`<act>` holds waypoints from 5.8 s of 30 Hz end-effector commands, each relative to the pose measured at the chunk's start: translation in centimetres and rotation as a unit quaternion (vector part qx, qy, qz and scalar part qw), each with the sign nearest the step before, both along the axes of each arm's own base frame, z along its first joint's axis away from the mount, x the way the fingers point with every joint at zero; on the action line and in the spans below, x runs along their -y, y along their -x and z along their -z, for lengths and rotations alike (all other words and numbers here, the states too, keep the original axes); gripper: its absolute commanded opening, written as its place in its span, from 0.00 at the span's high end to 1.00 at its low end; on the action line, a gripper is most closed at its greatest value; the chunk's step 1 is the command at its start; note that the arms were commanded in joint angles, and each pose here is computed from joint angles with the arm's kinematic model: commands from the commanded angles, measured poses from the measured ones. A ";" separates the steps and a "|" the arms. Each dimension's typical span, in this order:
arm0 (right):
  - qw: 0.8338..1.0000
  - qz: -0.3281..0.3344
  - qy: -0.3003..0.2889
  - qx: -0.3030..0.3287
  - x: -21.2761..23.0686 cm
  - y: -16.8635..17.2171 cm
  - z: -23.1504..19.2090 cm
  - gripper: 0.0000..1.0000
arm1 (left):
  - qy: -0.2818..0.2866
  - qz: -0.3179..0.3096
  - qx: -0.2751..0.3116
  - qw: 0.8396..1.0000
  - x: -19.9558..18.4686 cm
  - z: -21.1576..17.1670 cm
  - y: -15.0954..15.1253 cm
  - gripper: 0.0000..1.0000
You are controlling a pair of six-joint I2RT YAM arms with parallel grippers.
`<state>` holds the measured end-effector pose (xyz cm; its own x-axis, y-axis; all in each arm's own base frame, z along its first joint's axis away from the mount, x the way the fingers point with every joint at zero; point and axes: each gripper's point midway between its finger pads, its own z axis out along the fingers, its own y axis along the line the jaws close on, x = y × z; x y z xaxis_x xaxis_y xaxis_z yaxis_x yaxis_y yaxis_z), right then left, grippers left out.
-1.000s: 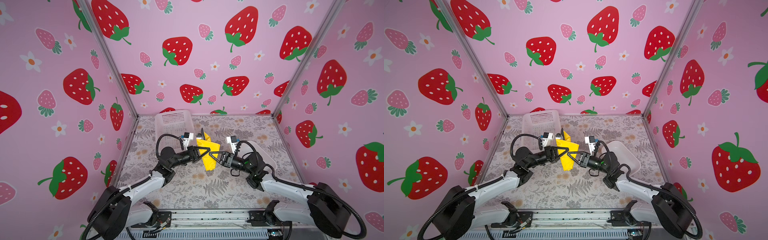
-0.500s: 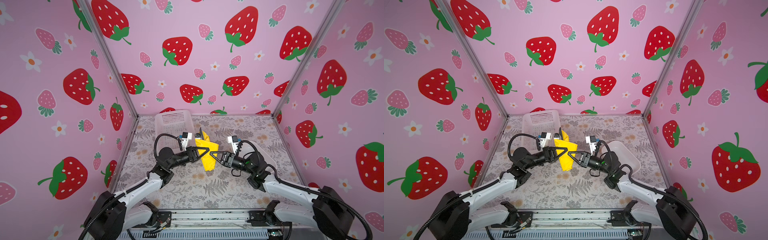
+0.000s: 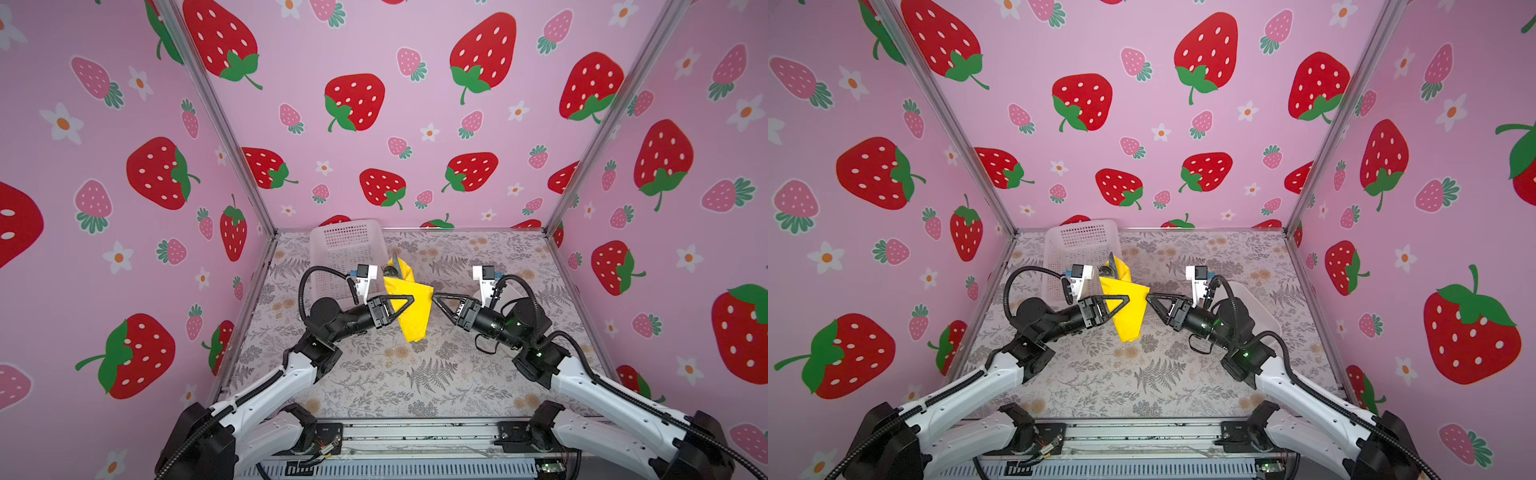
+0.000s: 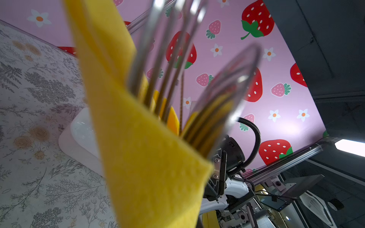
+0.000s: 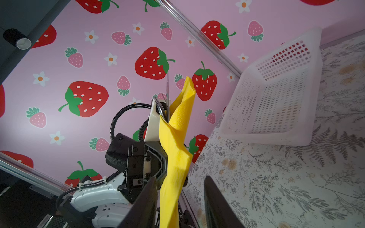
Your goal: Place the utensils on the paper napkin and roll it up
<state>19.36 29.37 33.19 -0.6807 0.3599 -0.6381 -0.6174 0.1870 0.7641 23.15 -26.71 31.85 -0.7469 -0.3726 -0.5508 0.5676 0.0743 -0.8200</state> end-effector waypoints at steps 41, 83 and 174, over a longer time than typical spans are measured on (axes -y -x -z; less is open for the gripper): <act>0.979 -0.117 0.157 0.056 -7.3 2.8 1.6 0.62 | -0.010 -0.034 0.045 0.998 -1.1 -1.7 0.1 1.00; 0.965 -0.233 0.106 0.054 -8.7 5.7 0.8 0.73 | -0.015 -0.013 0.077 0.997 -1.2 -3.3 1.6 1.00; 0.982 -0.176 0.035 0.061 -6.1 4.0 -0.4 0.88 | 0.031 0.080 0.009 0.996 0.3 -4.3 0.6 0.71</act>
